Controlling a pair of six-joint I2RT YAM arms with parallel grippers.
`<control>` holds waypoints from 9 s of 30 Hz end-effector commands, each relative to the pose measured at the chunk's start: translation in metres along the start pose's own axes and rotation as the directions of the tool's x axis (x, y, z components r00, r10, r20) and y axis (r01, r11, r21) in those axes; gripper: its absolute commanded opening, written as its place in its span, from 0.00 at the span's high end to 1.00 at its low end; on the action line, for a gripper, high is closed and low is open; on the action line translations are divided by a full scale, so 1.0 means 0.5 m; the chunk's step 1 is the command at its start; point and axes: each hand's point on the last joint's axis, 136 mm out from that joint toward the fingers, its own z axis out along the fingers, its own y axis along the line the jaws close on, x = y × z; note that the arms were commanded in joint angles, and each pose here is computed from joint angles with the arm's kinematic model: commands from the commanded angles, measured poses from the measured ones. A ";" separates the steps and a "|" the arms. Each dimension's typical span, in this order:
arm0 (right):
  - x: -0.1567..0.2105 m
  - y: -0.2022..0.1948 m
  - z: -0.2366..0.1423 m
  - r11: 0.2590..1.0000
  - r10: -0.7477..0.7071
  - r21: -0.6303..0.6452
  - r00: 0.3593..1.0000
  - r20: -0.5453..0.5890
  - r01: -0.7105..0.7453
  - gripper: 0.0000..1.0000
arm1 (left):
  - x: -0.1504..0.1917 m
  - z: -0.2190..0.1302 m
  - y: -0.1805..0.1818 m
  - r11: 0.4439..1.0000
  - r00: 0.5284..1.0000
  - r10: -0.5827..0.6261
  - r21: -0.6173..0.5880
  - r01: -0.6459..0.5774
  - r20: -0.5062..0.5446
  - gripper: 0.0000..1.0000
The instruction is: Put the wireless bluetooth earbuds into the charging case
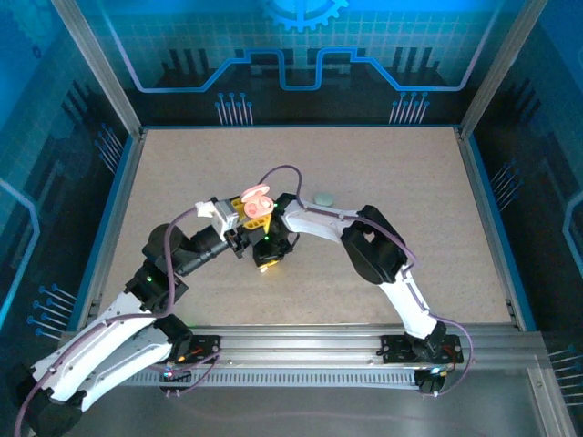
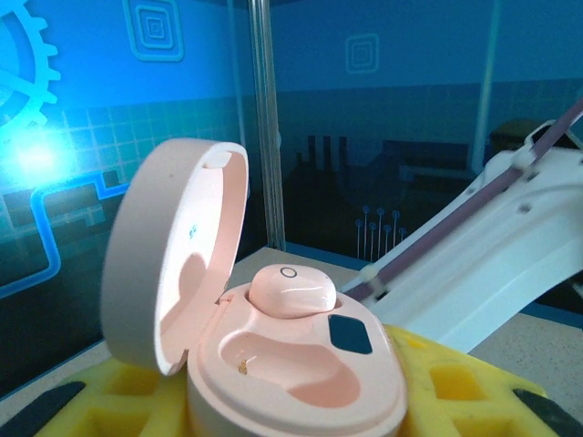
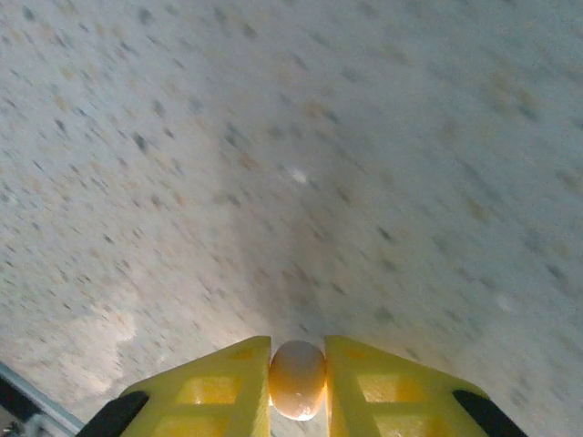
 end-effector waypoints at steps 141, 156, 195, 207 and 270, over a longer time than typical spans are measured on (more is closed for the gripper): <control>0.113 0.012 -0.638 0.549 0.237 -0.814 0.899 0.368 0.189 0.81 | 0.105 0.088 0.006 0.999 0.998 0.031 0.037 -0.029 -0.059 0.68; 0.100 0.056 -0.628 0.758 0.156 -0.599 0.820 0.550 0.258 0.82 | 0.133 0.142 -0.025 0.995 0.998 0.069 0.073 -0.068 -0.012 0.68; 0.064 0.075 -0.600 0.852 0.148 -0.474 0.768 0.624 0.221 0.80 | 0.133 0.156 -0.041 0.996 1.000 0.007 0.094 -0.008 0.006 0.67; 0.068 0.044 -0.588 0.920 0.116 -0.360 0.765 0.634 0.158 0.74 | 0.119 0.154 -0.036 0.997 0.999 -0.007 0.075 0.004 0.032 0.67; 0.121 0.086 -0.657 0.921 0.046 -0.325 0.770 0.636 0.213 0.65 | 0.129 0.149 -0.020 1.000 1.000 -0.011 0.026 0.010 0.013 0.67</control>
